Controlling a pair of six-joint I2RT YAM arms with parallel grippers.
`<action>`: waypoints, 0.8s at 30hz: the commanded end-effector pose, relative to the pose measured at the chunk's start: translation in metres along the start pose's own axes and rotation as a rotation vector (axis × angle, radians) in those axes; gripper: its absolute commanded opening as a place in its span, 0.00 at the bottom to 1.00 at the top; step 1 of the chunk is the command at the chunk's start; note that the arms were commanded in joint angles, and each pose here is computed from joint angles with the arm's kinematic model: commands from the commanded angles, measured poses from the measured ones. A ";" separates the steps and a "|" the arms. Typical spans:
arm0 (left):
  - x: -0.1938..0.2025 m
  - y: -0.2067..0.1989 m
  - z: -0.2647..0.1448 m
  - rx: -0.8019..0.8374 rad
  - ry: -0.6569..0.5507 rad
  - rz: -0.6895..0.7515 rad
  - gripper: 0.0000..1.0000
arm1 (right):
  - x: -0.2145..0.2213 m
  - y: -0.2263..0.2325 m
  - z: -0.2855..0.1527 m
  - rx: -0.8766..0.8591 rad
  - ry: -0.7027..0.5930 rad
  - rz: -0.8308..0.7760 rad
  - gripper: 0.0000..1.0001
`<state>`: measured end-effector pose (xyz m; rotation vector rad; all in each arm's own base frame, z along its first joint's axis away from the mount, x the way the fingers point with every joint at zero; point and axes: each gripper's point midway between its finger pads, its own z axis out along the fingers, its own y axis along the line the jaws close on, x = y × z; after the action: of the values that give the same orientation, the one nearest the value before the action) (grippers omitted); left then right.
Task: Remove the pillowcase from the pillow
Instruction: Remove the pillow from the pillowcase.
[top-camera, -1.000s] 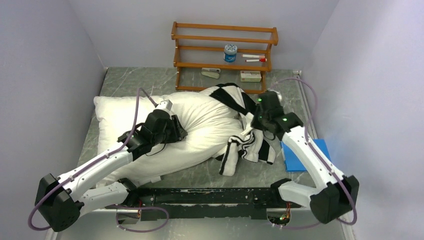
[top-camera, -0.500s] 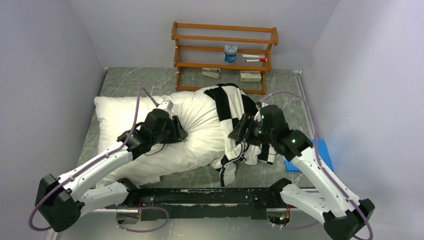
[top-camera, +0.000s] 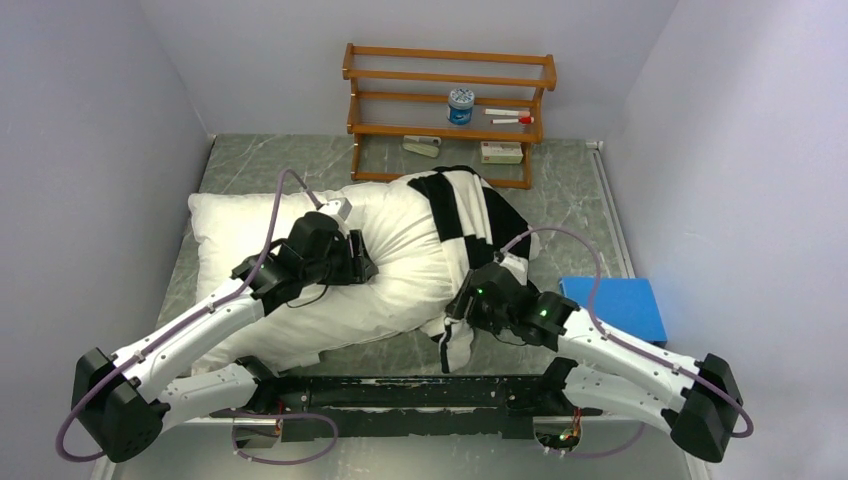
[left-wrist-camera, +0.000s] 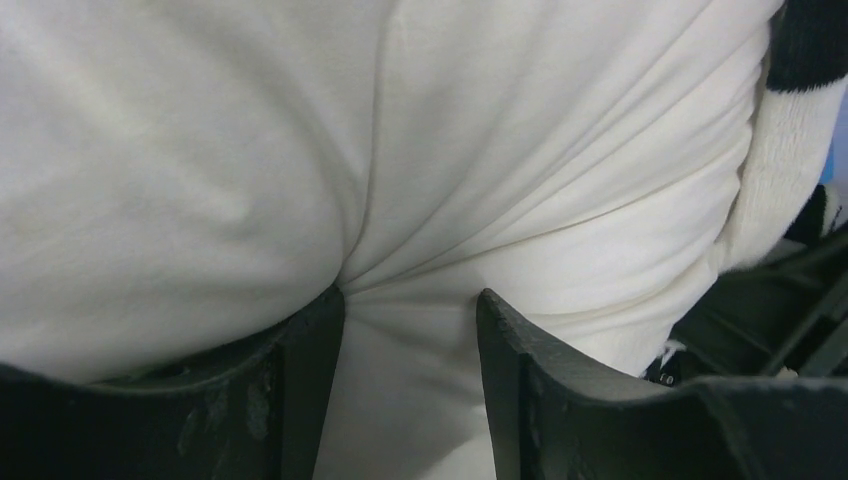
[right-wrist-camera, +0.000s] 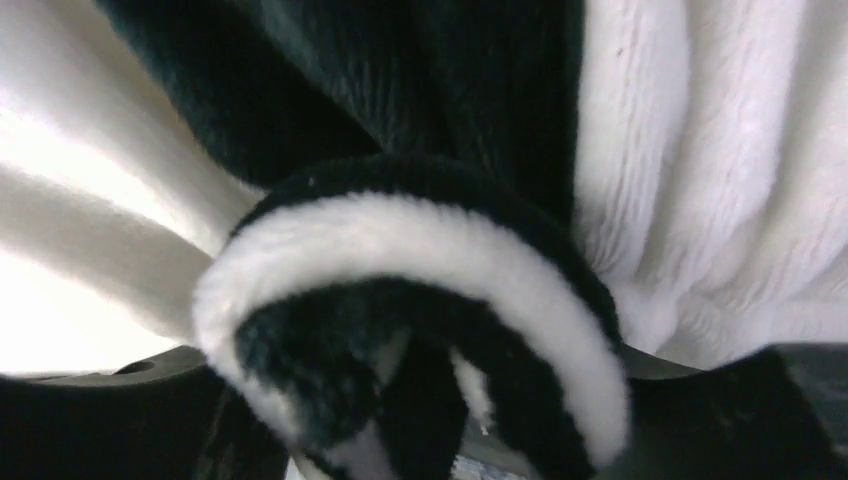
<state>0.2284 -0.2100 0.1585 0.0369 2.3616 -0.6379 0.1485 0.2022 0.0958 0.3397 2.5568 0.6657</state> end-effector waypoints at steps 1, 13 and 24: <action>0.050 0.052 -0.002 -0.182 0.173 0.018 0.60 | -0.081 -0.004 0.009 0.091 -0.406 0.031 0.40; 0.064 0.084 -0.001 -0.249 0.157 -0.076 0.59 | -0.235 -0.093 -0.110 0.456 -0.760 0.009 0.00; 0.007 -0.089 -0.021 -0.050 -0.088 0.652 0.96 | -0.201 -0.034 -0.055 0.104 -0.442 -0.136 0.00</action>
<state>0.2029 -0.2713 0.2177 0.4114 2.1588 -0.5843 0.2691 0.0899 0.1670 0.3120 2.2850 0.3707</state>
